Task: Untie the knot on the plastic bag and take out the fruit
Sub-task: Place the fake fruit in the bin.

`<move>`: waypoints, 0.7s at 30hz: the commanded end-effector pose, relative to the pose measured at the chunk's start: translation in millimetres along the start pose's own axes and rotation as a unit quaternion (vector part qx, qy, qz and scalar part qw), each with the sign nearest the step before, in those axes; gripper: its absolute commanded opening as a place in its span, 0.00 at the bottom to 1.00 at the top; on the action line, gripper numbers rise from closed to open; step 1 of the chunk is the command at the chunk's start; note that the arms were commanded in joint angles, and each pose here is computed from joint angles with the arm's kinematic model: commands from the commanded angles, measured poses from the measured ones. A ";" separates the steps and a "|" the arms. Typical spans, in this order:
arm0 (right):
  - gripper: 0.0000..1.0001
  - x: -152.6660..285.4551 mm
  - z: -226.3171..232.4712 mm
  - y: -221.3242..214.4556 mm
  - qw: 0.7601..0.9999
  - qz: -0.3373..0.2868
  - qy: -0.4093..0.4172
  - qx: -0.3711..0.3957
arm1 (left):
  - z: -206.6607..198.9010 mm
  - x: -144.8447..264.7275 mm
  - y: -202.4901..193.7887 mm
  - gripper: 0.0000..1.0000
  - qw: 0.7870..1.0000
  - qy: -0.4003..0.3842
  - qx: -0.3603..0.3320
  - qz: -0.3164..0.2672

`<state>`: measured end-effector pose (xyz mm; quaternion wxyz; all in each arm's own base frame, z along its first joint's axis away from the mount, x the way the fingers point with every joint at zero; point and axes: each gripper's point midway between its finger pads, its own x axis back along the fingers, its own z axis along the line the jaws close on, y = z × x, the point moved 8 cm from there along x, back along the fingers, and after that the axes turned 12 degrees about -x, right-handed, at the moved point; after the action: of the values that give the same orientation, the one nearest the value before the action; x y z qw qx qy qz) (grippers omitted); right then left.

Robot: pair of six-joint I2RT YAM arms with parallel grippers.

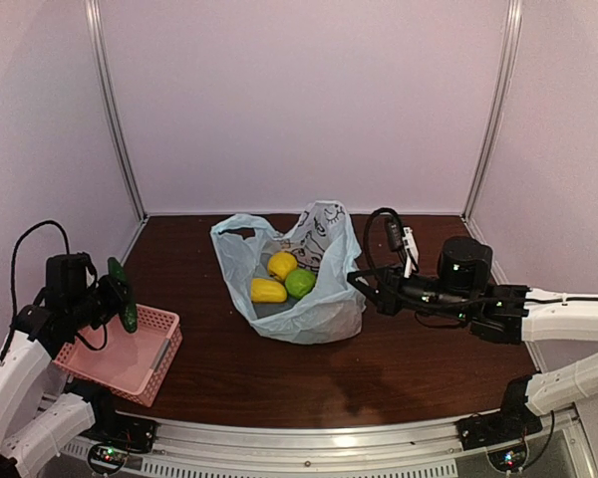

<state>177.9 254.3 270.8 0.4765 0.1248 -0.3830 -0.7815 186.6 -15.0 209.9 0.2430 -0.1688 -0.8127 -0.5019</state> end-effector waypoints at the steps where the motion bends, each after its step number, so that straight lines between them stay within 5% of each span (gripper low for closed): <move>1: 0.00 0.5 -6.2 -0.3 1.000 -0.009 -0.012 -0.007 | 20.9 0.8 -12.3 0.34 0.995 0.065 0.068 -0.014; 21: 0.00 -2.2 -8.3 -0.8 1.000 -0.006 -0.019 -0.007 | 47.5 -9.1 -41.7 0.40 0.979 0.156 0.126 0.019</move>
<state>179.3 253.9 270.0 0.4713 0.1211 -0.3853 -0.7841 162.9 6.2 163.3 0.3860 -0.0811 -0.8202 -0.4144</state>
